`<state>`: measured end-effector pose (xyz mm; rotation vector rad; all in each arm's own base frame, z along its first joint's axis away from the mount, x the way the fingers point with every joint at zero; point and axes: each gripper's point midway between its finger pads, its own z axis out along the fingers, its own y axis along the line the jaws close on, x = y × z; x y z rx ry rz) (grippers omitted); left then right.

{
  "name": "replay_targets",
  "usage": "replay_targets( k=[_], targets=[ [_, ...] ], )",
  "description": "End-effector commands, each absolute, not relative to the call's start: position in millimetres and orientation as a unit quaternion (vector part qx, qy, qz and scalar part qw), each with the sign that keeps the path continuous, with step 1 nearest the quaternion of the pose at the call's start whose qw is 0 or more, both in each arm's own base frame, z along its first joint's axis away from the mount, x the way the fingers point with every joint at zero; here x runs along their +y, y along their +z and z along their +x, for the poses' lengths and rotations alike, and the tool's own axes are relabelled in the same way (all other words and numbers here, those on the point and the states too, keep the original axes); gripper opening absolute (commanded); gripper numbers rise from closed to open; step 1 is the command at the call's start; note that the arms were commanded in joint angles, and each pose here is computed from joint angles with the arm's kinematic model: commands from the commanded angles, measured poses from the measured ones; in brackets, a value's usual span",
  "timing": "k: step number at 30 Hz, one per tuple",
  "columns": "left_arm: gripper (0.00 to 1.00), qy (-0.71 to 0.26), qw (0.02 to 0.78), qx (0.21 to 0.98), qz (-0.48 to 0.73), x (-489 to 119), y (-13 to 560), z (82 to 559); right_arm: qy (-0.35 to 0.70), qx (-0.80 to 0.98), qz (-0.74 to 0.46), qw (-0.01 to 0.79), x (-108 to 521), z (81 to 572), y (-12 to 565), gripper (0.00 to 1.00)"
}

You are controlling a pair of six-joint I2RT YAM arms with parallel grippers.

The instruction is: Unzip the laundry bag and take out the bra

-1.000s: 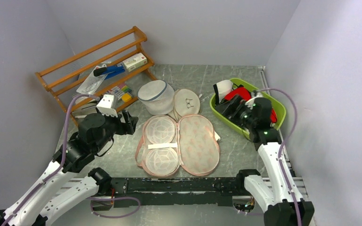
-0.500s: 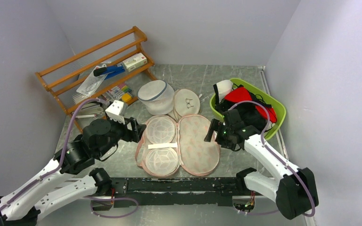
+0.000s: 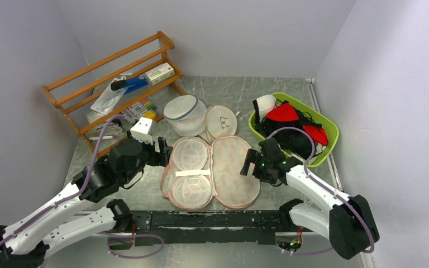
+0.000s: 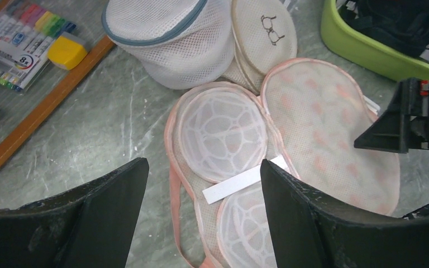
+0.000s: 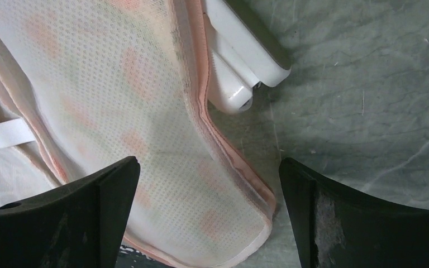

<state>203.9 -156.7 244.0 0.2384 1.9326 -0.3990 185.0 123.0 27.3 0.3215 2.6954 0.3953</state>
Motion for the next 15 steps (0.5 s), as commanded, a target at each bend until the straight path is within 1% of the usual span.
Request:
replay_targets(
  k=[1,8,15],
  targets=[
    [0.84,-0.15,0.55,0.817,0.084,-149.8,246.7,207.3,0.193,0.949,0.109,0.225,138.2,189.7,32.3,0.98],
    [0.84,-0.137,0.553,0.819,0.069,-142.9,246.3,209.3,0.21,0.94,0.1,0.249,138.3,188.4,35.9,0.93],
    [0.84,-0.134,0.545,0.824,0.08,-147.8,241.5,210.4,0.242,0.929,0.11,0.257,145.5,186.4,32.9,0.8]
  ],
)
